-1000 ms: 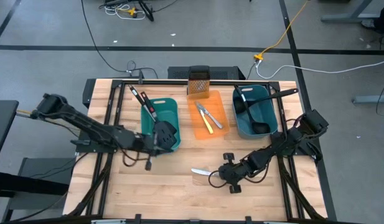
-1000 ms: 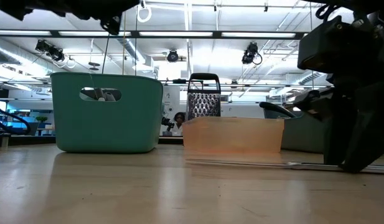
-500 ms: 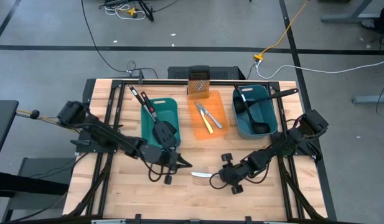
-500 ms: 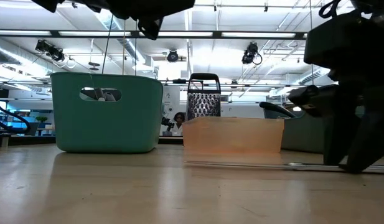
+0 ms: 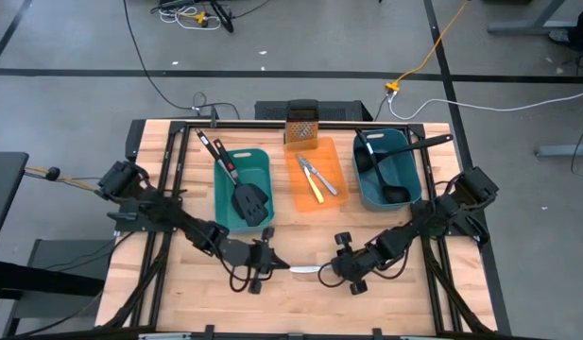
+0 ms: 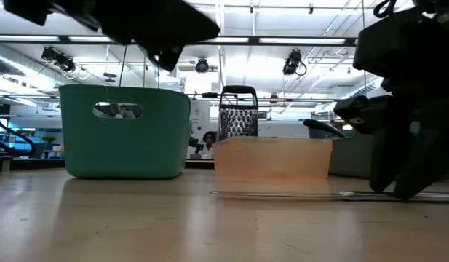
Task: Pick & Place Kitchen Items
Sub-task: Put the silver knife into the orange bin
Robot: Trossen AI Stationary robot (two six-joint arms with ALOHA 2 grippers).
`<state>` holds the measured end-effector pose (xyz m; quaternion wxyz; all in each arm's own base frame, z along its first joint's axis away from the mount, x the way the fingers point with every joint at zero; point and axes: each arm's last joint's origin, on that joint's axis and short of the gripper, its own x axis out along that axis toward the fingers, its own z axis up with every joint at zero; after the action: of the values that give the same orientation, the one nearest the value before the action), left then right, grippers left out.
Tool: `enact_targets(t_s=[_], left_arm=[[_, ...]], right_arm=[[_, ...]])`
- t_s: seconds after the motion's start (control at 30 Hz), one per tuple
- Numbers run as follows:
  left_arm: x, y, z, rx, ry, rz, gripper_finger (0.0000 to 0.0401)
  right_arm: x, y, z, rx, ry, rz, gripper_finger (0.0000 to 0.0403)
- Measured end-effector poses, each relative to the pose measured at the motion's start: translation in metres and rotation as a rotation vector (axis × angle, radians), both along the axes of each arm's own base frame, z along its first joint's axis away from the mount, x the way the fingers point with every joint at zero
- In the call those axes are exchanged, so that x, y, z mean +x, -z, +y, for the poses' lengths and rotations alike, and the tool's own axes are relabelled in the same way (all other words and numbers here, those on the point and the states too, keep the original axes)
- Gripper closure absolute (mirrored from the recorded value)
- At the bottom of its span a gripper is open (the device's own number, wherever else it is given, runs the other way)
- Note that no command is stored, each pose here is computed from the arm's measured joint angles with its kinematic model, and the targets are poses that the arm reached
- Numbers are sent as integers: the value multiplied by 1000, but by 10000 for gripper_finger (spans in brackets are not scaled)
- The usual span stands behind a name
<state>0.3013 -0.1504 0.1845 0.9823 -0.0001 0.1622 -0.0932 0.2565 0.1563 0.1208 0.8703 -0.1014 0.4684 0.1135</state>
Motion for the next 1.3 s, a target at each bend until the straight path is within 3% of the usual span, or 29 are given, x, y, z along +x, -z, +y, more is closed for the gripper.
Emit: enact_targets(t_s=[0.27,0.57,0.77,1.0,1.17,1.3], left_arm=[[1,14,4,67,-78,70,398],[-1,19,5,70,-38,127,398],[-1,19,5,88,-50,120,398],[1,13,4,86,-47,62,394],[-2,11,-1,199,-102,31,398],[-12,-21,-20,271,-97,-52,397]], right_arm=[[6,-3,-3,27,45,-46,294],[13,-2,-6,34,78,-83,294],[16,-20,-4,49,95,-121,284],[-2,-44,-5,44,133,-31,250],[-17,-49,-1,25,172,13,230],[-23,-50,6,25,171,3,226]])
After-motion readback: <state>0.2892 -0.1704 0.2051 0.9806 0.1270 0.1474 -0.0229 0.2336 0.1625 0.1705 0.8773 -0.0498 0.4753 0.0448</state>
